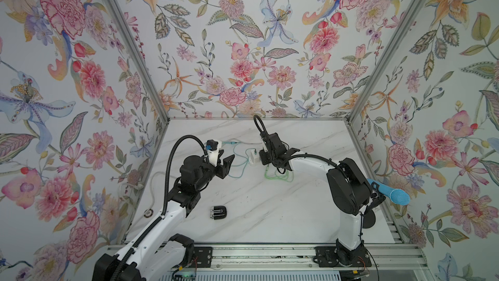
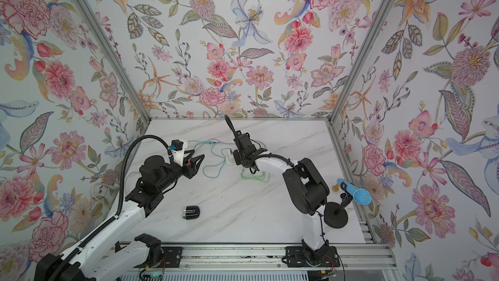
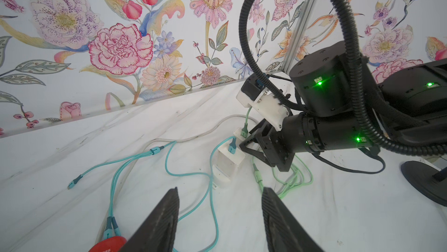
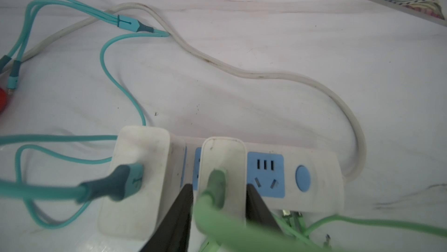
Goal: Charge the electric shaver
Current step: Insert the plug into the socket, then pick up the charging cable from the center of the board, then place the charging cable at the center of the board.
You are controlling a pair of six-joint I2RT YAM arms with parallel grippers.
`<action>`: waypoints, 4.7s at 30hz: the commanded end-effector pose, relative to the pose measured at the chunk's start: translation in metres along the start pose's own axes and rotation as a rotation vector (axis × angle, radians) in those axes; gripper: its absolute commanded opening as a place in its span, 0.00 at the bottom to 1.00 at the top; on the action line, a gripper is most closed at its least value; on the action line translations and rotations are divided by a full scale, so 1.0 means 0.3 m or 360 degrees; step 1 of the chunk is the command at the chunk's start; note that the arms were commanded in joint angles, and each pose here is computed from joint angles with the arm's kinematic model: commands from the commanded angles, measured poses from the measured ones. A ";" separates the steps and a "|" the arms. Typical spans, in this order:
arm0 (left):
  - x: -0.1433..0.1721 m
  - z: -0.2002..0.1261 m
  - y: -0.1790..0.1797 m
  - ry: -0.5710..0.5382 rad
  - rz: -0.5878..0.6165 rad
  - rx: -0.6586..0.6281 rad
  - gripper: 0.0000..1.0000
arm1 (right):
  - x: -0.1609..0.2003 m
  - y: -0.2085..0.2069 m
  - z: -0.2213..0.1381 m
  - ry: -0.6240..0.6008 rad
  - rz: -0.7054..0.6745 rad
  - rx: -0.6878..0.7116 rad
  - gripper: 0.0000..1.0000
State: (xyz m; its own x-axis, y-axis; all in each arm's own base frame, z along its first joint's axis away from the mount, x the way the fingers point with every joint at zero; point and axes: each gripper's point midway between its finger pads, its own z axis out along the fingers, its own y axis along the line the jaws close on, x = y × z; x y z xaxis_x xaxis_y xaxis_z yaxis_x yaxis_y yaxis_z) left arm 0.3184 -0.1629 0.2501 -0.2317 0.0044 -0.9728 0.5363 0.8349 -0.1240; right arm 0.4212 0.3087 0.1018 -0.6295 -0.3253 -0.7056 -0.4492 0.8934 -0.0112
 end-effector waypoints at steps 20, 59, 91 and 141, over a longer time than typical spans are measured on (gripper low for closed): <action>-0.015 0.013 0.031 -0.0002 -0.0021 -0.0057 0.59 | 0.291 -0.148 -0.256 0.0211 0.0195 0.0016 0.45; 0.041 0.024 -0.011 0.0091 -0.0051 0.0058 0.56 | 0.299 -0.251 -0.190 0.0168 0.0218 0.0120 0.01; 0.121 0.096 -0.487 0.0168 -0.0069 0.1007 0.48 | 0.240 0.167 -0.553 -0.0151 -0.0381 -0.0982 0.00; 0.204 0.157 -0.522 0.0259 -0.0129 0.1086 0.00 | 0.212 0.135 -0.557 -0.0241 -0.0434 -0.0750 0.00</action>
State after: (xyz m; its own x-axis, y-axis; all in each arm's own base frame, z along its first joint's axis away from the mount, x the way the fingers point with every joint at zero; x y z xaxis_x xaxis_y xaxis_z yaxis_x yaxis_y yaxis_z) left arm 0.2588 -0.3148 0.2030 -0.3818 0.0627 -0.9221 0.8831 0.3191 -0.3439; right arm 0.2492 0.2810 0.1751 -0.3796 -0.4508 -0.8079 -0.8559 0.5027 0.1216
